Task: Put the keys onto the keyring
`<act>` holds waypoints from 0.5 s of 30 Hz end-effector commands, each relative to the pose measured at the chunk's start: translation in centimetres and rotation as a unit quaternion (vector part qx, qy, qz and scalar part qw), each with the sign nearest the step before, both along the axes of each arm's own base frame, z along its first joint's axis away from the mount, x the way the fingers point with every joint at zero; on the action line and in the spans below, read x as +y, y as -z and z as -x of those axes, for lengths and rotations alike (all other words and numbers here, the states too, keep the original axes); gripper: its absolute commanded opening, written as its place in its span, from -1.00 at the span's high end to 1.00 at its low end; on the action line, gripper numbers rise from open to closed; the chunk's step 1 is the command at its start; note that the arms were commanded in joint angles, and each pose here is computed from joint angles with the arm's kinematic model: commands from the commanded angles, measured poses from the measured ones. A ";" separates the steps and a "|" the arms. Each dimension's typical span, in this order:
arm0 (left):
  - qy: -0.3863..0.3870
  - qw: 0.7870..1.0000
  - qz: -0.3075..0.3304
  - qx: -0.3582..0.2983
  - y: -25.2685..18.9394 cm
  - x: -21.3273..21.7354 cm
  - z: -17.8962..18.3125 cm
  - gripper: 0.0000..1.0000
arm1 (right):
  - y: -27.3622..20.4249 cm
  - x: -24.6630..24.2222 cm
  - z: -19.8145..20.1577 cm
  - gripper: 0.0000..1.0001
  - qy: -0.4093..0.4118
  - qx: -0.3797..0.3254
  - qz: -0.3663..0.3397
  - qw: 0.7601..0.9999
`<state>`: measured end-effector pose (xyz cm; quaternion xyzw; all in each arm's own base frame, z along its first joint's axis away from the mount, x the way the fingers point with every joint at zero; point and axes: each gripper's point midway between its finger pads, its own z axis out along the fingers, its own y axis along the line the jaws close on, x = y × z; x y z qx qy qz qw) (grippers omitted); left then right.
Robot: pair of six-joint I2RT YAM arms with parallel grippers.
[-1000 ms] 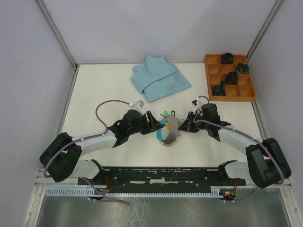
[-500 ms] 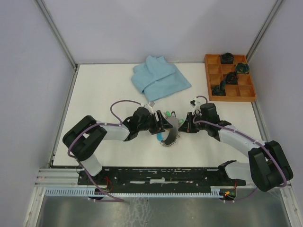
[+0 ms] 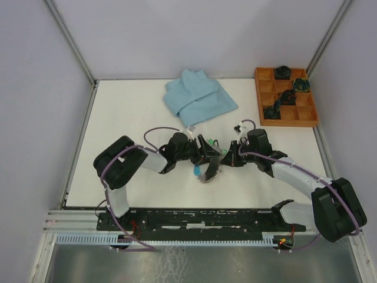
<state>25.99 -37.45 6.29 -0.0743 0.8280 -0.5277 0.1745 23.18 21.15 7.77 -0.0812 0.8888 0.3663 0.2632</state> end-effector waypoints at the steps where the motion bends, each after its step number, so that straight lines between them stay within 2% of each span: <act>1: 0.008 0.997 0.071 -0.013 -3.1 -1.7 -0.8 -0.48 | -3.7 1.2 -1.7 0.99 -0.011 -0.063 -0.021 0.998; 6: 0.007 0.995 0.097 -0.009 -3.6 -1.7 -0.6 -0.36 | -4.2 1.6 -1.6 0.99 -0.018 -0.070 -0.022 0.997; 12: 0.006 0.992 0.122 -0.021 -4.8 -1.4 -0.4 -0.02 | -4.6 1.9 -1.4 0.97 -0.030 -0.079 -0.014 0.996; 15: 0.001 0.991 0.129 -0.030 -5.2 -0.8 -0.4 0.13 | -4.9 1.4 -1.4 0.89 -0.031 -0.086 0.003 0.996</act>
